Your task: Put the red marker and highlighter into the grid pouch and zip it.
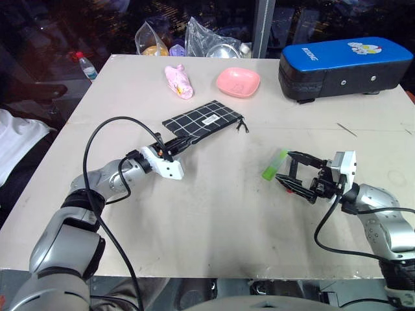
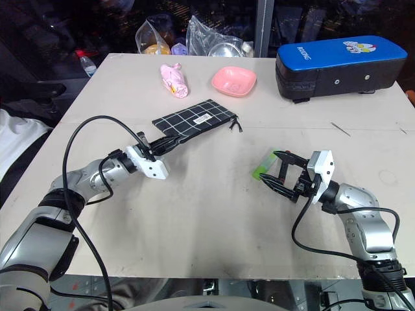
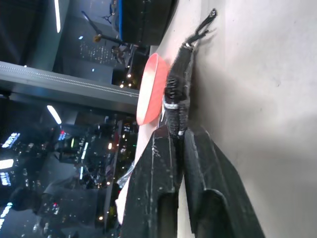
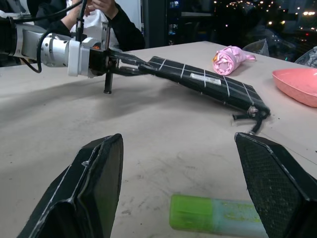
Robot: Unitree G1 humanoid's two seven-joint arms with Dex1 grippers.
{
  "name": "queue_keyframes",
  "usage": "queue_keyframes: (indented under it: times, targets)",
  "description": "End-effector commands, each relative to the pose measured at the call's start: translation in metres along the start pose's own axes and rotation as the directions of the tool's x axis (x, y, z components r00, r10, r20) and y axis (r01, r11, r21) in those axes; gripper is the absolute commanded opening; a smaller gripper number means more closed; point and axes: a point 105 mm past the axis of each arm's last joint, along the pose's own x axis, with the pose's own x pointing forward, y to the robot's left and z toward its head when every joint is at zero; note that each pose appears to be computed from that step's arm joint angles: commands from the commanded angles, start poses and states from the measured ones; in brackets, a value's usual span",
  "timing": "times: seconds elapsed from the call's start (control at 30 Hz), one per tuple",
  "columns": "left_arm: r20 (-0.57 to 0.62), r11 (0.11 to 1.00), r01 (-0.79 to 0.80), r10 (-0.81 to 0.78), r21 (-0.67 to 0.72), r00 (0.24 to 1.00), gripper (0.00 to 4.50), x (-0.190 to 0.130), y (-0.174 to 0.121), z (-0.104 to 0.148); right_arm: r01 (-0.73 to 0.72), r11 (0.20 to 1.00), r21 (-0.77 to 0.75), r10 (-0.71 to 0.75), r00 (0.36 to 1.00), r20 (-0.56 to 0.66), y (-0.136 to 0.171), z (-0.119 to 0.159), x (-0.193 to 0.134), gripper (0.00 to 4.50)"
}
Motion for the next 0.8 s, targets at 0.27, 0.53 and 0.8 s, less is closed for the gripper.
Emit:
queue_keyframes:
  times: [0.27, 0.53, 0.8]
  targets:
    - [-0.014, 0.913, -0.26, 0.269, -0.314, 0.963, 0.15, 0.011, 0.058, 0.012, 0.067, 0.996, -0.057, -0.064, 0.996, 0.054, -0.006, 0.017, 0.008, 3.61]
    - [-0.057, 0.765, -0.299, 0.326, -0.571, 0.943, 0.15, 0.011, 0.07, 0.04, 0.223, 0.974, -0.042, -0.219, 0.972, 0.084, -0.026, 0.026, 0.028, 3.61]
    - [-0.114, 0.577, -0.249, 0.26, -0.778, 0.959, 0.15, 0.011, 0.042, 0.074, 0.417, 0.901, -0.122, -0.426, 0.903, -0.058, -0.069, 0.031, 0.058, 3.61]
